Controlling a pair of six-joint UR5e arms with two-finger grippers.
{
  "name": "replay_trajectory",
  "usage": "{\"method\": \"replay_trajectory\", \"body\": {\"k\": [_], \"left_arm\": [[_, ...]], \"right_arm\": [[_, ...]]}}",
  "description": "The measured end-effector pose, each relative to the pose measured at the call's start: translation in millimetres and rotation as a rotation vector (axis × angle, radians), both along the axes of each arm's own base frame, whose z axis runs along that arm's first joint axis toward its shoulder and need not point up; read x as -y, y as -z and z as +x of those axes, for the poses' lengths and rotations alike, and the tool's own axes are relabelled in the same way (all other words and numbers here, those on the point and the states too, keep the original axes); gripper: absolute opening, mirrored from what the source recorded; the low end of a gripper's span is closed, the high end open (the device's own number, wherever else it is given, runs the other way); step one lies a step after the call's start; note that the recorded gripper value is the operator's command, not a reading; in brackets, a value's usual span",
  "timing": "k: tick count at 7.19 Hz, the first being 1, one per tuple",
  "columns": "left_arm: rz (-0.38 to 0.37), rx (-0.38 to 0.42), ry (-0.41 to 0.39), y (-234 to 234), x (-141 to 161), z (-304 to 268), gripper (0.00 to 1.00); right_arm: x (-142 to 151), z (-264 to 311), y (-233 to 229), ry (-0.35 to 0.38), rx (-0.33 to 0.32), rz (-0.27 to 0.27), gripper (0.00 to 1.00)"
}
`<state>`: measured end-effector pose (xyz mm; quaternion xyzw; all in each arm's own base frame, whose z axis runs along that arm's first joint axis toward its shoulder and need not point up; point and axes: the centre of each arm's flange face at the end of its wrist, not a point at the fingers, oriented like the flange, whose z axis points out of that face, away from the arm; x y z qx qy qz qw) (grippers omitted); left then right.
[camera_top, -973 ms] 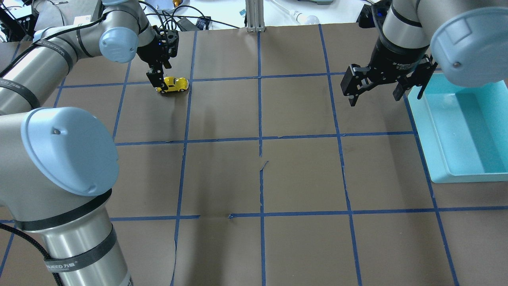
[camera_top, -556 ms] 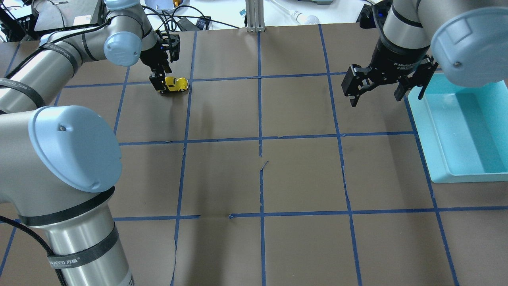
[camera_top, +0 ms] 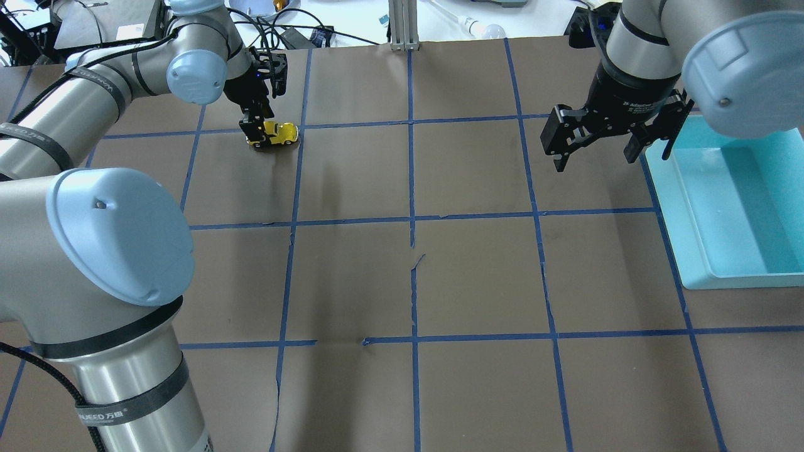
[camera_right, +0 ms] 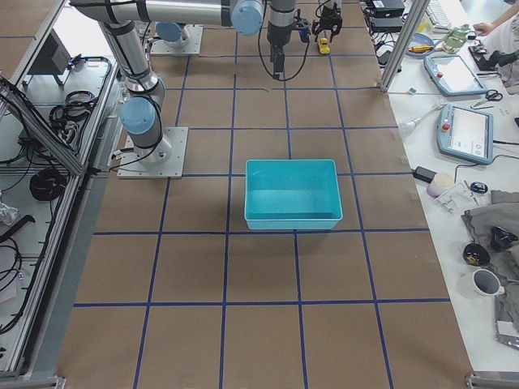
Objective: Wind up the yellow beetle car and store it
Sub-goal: 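Close the left gripper on the yellow car's body, then press the car down and drag it backward with the left gripper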
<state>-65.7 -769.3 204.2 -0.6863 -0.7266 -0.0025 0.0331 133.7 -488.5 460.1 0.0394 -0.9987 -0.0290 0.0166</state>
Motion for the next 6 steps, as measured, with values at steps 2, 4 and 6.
{"method": "replay_trajectory", "body": {"k": [2,4,6], "left_arm": [[-0.002,0.0,0.003,-1.9,-0.4,-0.8,0.57],[-0.012,0.0,0.008,-3.1,0.4,-1.1,0.52],[-0.029,0.001,0.011,-2.2,2.6,-1.0,0.39]], "right_arm": [[-1.0,0.5,0.5,-0.001,0.002,0.009,1.0],[-1.2,0.4,0.8,-0.003,0.0,0.01,1.0],[-1.0,1.4,0.1,-0.003,0.007,0.008,1.0]]}}
